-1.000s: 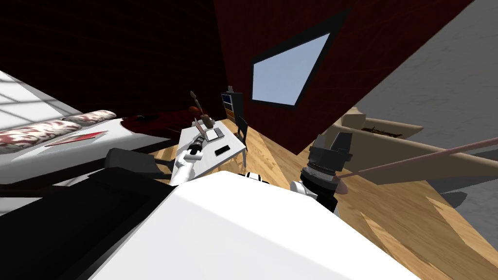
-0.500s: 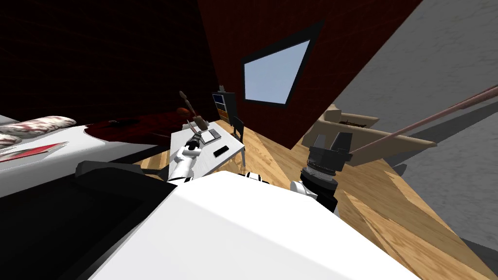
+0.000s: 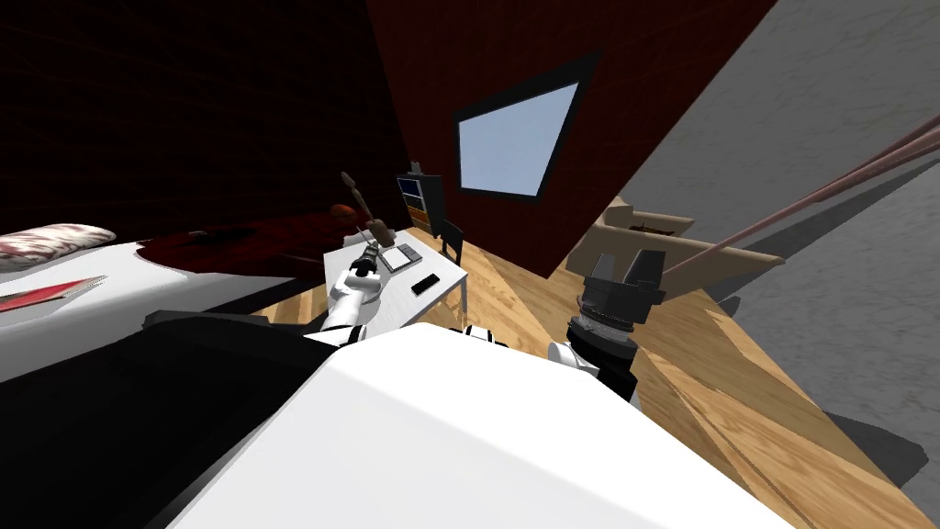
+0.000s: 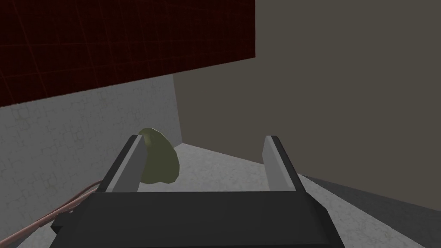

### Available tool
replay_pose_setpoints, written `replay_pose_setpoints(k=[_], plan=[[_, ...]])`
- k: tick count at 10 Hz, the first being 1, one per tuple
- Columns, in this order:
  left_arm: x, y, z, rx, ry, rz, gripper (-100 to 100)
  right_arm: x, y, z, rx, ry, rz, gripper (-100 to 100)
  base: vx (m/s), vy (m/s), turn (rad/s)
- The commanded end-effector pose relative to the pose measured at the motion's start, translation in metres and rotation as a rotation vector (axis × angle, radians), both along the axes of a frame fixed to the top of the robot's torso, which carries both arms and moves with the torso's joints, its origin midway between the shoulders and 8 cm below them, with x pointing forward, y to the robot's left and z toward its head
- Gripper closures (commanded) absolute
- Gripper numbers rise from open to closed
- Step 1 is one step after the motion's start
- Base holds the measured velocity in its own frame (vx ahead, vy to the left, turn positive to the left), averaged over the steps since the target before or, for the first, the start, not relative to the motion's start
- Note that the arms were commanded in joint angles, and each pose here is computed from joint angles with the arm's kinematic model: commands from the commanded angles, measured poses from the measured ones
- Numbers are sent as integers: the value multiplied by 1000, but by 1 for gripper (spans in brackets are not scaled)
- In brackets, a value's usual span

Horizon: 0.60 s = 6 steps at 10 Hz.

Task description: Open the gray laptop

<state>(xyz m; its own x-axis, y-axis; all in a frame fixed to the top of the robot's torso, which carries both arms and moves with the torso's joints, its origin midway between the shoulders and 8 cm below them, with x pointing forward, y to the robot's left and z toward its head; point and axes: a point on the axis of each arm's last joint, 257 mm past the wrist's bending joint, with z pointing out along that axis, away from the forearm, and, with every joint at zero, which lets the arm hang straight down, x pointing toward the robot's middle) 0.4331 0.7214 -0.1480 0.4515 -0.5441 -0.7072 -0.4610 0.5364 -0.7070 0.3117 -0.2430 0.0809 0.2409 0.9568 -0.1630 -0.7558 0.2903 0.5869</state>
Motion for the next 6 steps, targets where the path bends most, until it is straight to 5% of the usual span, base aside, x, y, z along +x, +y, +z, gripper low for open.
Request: replay_pose_setpoints(k=[1, 2, 3, 6], plan=[[1, 0, 1, -2, -3, -1, -100, 0, 0, 0, 0, 0, 0, 0, -7, 16, 3], [4, 3, 3, -6, -3, 18, 100, 0, 0, 0, 0, 0, 0, 0, 18, 105, -133], [3, 1, 4, -2, -7, 6, 100, 0, 0, 0, 0, 0, 0, 0, 8, 65, -38], [-8, 20, -2, 41, 106, 54, 100, 0, 0, 0, 0, 0, 0, 0, -19, -22, -141]])
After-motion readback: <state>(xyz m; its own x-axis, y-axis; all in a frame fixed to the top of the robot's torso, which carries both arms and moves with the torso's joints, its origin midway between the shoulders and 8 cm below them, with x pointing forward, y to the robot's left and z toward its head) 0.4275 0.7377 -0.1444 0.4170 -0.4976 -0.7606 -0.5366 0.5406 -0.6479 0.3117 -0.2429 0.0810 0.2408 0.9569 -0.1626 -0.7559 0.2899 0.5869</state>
